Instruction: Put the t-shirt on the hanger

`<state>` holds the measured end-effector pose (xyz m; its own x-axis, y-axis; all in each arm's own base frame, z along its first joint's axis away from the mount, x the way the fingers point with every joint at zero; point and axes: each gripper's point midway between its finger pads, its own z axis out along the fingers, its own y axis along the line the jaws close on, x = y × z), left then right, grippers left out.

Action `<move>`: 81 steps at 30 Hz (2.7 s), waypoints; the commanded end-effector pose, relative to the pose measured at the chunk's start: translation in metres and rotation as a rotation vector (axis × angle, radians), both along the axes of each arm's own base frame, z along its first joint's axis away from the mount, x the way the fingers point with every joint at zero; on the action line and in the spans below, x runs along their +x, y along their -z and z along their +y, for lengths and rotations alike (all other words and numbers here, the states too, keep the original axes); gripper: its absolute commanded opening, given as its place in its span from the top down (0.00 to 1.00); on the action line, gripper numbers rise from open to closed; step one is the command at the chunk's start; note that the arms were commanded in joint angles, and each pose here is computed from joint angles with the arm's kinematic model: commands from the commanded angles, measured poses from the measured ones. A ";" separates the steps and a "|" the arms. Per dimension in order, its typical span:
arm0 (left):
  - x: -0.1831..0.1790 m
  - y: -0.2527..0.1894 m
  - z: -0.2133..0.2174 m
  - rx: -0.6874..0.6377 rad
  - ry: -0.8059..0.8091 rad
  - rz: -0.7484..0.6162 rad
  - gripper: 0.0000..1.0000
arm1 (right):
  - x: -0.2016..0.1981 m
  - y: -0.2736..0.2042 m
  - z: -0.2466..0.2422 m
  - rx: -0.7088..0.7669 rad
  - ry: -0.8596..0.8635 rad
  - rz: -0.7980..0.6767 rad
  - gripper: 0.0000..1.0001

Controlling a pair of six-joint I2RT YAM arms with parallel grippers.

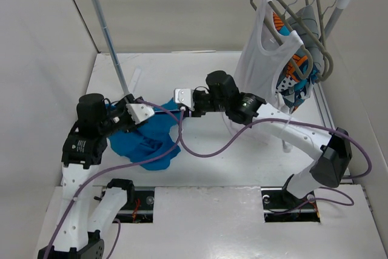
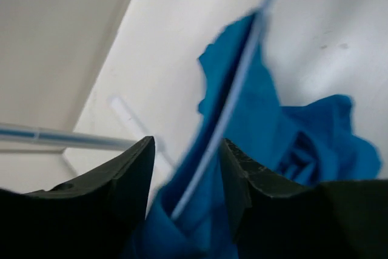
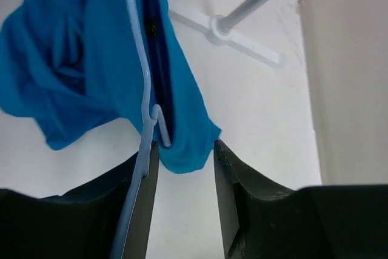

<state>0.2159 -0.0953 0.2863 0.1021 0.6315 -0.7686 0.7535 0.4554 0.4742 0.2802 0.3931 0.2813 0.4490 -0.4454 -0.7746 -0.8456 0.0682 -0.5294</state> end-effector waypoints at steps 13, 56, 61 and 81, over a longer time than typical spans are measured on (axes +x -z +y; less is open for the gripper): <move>-0.014 0.012 -0.015 0.018 0.143 0.094 1.00 | 0.003 -0.071 0.025 0.093 -0.045 -0.160 1.00; 0.013 0.043 -0.026 -0.331 -0.161 0.315 1.00 | 0.049 -0.137 -0.021 0.173 0.171 -0.219 0.00; 0.025 0.046 -0.017 -0.376 -0.280 0.310 1.00 | 0.030 -0.164 -0.028 0.214 0.053 -0.257 0.00; 0.009 -0.193 0.105 -0.803 -0.858 -0.459 1.00 | 0.010 -0.193 -0.078 0.270 0.111 -0.341 0.00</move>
<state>0.2370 -0.0184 0.3968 0.0103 0.0953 -0.9954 0.0761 0.9925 0.0958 0.2886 0.3150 0.4587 0.6402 -0.3384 -0.6897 -0.6326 0.2770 -0.7232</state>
